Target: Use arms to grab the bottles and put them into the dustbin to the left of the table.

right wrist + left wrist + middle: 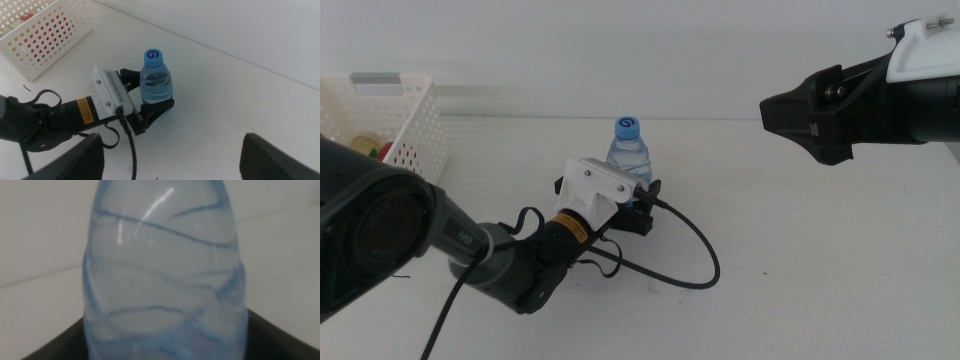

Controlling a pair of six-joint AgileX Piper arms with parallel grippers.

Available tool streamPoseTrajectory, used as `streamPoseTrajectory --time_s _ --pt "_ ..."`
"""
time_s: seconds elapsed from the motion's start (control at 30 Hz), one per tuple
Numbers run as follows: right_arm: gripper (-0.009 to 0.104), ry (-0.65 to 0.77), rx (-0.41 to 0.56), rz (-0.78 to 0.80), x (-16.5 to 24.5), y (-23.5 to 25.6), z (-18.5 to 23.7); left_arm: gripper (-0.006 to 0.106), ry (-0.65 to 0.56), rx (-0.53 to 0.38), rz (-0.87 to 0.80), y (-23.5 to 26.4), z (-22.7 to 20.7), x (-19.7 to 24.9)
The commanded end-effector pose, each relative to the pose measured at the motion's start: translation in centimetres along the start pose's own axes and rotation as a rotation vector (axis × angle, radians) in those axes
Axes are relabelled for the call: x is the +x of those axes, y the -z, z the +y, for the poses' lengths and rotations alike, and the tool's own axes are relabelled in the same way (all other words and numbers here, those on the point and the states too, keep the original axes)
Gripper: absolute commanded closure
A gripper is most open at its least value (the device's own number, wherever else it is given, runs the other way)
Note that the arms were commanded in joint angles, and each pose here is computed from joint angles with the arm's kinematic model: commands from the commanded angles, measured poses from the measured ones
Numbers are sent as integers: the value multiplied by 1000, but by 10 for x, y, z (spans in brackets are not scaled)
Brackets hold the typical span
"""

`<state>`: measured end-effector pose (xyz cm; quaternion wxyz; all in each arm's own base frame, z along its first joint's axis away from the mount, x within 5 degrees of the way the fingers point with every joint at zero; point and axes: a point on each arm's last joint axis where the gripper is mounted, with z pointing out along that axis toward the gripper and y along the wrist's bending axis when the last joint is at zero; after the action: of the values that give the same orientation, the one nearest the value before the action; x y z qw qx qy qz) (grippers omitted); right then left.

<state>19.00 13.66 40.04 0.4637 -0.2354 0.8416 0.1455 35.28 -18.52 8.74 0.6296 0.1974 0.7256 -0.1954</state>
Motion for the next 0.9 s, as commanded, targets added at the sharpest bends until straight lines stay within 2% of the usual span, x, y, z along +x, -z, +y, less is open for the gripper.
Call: streamPoseTrajectory --time_s 0.0,0.13,0.2,0.23,0.3,0.37,0.47,0.6,0.77,0.83,0.87 --pt "5 6 1 -13 -2 3 0 7 12 -8 -20 -7 2 -2" --pt "5 6 1 -13 -2 3 0 7 23 -29 0 -18 5 0" --pt "5 6 1 -13 -2 3 0 12 59 -44 29 -21 6 1" --pt "5 6 1 -13 -2 3 0 18 77 -50 34 -23 7 0" --pt "5 6 1 -15 -2 3 0 36 86 -51 30 -23 7 -2" --pt "5 6 1 -15 -2 3 0 63 97 -42 74 -19 6 -8" --pt "5 6 1 -15 -2 3 0 103 100 -22 268 -6 1 -34" --pt "5 6 1 -15 -2 3 0 102 112 -50 436 20 -4 -83" --pt "5 6 1 -15 -2 3 0 102 38 -174 550 59 4 -137" --pt "5 6 1 -15 -2 3 0 102 51 -252 616 69 23 -162" --pt "5 6 1 -15 -2 3 0 102 26 -256 669 75 35 -176"
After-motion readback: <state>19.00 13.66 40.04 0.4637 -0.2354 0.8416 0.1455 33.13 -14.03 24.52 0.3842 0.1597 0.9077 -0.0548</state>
